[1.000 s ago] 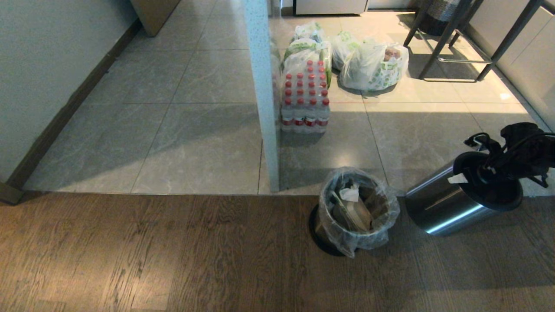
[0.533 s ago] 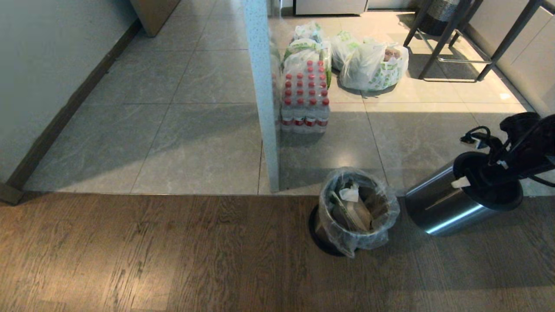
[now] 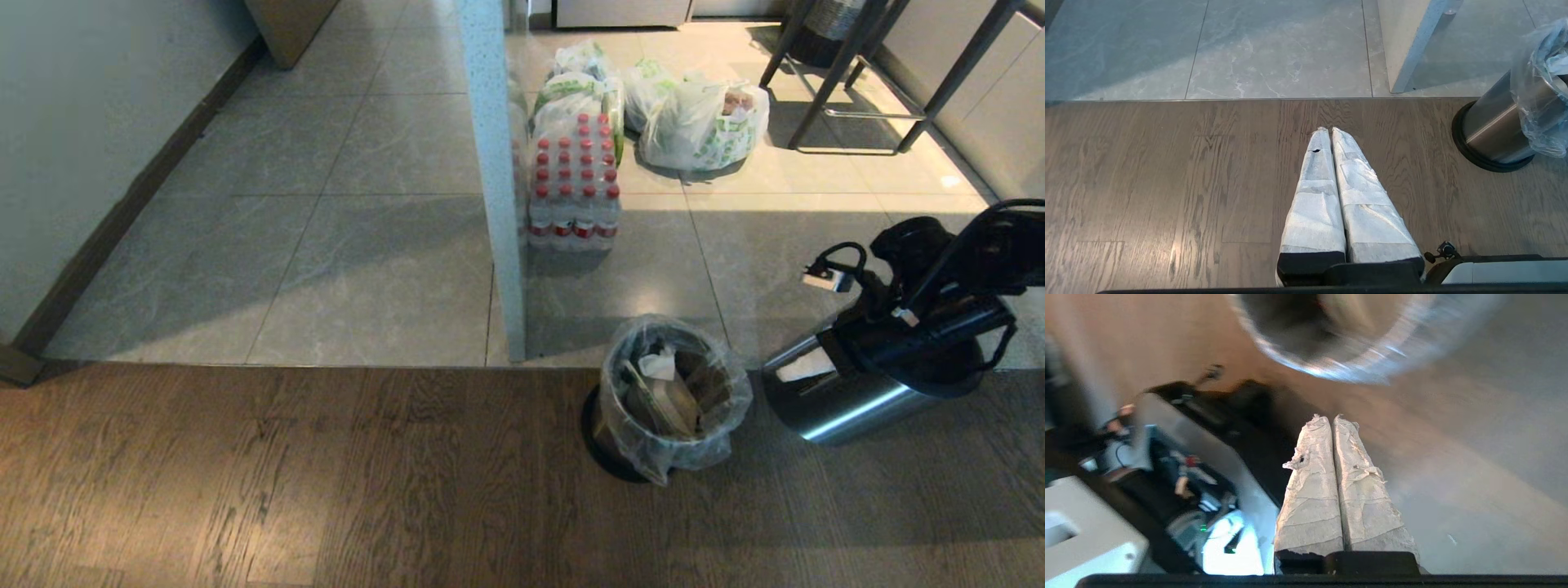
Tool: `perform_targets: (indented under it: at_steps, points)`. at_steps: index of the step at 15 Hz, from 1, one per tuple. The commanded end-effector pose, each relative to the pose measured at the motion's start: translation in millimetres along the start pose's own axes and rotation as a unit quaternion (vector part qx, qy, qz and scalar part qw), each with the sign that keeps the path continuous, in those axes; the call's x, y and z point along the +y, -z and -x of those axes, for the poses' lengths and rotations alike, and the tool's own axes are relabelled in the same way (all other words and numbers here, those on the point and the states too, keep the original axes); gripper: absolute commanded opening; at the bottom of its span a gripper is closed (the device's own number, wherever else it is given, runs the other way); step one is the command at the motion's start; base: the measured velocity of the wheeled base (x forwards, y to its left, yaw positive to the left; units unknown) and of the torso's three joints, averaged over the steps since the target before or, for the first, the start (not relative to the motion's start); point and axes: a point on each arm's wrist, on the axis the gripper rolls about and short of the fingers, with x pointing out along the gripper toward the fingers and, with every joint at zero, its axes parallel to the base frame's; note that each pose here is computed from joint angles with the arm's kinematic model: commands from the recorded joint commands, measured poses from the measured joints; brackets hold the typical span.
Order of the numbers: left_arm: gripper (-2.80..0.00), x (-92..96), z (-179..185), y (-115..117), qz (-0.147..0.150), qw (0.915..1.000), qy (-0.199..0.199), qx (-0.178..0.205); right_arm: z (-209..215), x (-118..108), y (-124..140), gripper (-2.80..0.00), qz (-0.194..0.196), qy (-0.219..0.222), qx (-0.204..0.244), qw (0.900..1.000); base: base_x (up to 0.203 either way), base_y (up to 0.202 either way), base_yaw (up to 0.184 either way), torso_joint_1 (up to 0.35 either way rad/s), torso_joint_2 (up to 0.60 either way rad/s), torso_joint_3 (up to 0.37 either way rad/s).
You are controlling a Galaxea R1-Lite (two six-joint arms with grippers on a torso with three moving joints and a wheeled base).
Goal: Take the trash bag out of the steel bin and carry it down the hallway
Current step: Pick up the trash bag
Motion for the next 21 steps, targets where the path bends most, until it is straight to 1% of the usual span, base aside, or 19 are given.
perform_targets:
  at_steps: [1, 5, 6, 10, 12, 14, 16, 21]
  points:
    - [-2.80, 0.0, 0, 0, 0.000, 1.0000, 0.000, 0.001, -12, -1, -1, 0.00, 0.004, -0.025, -0.002, 1.000, 0.000, 0.000, 0.000, 0.000, 0.00, 0.000]
    - [-2.80, 0.0, 0, 0, 0.001, 1.0000, 0.000, 0.001, -43, -15, -11, 0.00, 0.027, -0.029, -0.015, 0.999, 0.000, 0.000, 0.000, 0.000, 0.00, 0.000]
    - [-2.80, 0.0, 0, 0, 0.001, 1.0000, 0.000, 0.000, -50, -20, -15, 0.00, 0.036, -0.024, -0.026, 0.999, 0.000, 0.000, 0.000, 0.000, 0.00, 0.000]
    - [-2.80, 0.0, 0, 0, 0.001, 1.0000, 0.000, 0.001, -81, -45, -15, 0.00, 0.043, -0.016, -0.043, 0.998, 0.000, 0.000, 0.000, 0.000, 0.00, 0.000]
    - [-2.80, 0.0, 0, 0, 0.001, 1.0000, 0.000, 0.001, -94, -60, -23, 0.00, 0.056, 0.003, -0.061, 0.997, 0.000, 0.000, 0.000, 0.000, 0.00, 0.000]
    - [-2.80, 0.0, 0, 0, 0.001, 1.0000, 0.000, 0.001, -103, -70, -25, 0.00, 0.052, 0.016, -0.063, 0.997, 0.000, 0.000, 0.000, 0.000, 0.00, 0.000]
    - [-2.80, 0.0, 0, 0, 0.001, 1.0000, 0.000, 0.001, -110, -75, -23, 0.00, 0.045, 0.015, -0.060, 0.997, 0.000, 0.000, 0.000, 0.000, 0.00, 0.000]
    - [-2.80, 0.0, 0, 0, 0.001, 1.0000, 0.000, 0.001, -122, -84, -23, 0.00, 0.043, 0.013, -0.060, 0.997, 0.000, 0.000, 0.000, 0.000, 0.00, 0.000]
